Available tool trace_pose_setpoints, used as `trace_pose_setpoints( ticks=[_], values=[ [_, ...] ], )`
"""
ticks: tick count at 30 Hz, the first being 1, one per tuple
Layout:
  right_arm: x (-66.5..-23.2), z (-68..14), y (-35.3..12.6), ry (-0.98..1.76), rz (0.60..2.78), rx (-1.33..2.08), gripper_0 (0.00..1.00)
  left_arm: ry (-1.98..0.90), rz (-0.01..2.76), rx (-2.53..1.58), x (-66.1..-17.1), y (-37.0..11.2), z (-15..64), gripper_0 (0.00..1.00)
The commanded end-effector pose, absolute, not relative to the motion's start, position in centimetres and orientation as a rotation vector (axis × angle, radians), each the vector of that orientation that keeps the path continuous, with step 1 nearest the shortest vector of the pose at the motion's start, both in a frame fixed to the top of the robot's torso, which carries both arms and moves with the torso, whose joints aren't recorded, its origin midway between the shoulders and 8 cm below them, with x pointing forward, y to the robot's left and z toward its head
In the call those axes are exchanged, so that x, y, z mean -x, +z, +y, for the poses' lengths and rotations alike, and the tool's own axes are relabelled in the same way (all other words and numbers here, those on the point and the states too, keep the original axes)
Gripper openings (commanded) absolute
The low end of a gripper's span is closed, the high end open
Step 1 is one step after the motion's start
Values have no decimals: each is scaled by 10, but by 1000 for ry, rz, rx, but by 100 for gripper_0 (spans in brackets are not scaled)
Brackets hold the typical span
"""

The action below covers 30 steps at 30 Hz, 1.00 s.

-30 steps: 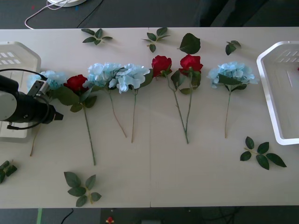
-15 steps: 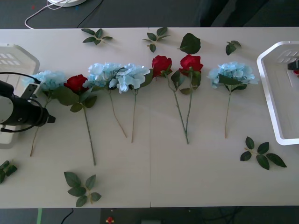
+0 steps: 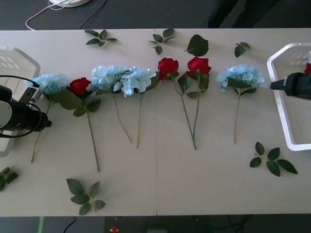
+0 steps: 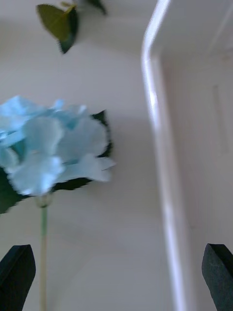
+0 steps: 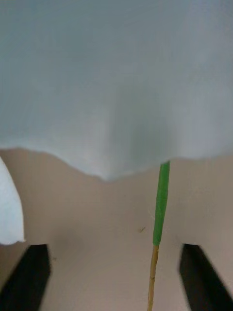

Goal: Place the red flowers into the right box and the blue flowers into the left box. If a person shows an open palm, hand one flower to the person first, then continue sorting.

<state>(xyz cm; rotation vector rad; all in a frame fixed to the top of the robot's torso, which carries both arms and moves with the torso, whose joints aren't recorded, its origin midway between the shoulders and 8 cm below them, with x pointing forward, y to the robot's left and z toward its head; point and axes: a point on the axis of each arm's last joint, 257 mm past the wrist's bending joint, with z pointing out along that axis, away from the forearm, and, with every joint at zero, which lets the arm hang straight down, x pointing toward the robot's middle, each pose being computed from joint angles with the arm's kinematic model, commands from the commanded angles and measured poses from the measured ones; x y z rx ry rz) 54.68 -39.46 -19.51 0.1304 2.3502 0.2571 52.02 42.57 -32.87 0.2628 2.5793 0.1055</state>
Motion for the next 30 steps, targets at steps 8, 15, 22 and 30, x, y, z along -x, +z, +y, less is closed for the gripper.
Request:
trace_pose_setpoints(
  ticks=[8, 15, 22, 30],
  values=[
    [-563, -329, -219, 301, 2364, -133, 100, 68, 2530, -392, -514, -340, 400, 39],
    [-577, -299, -239, 218, 2366, -172, 100, 70, 2525, -406, -512, -344, 398, 28],
    [-602, -262, -255, 181, 2356, -210, 100, 79, 2523, -411, -509, -348, 401, 27],
    [-626, -253, -272, 116, 2342, -234, 100, 82, 2517, -418, -509, -353, 399, 1]
  ],
)
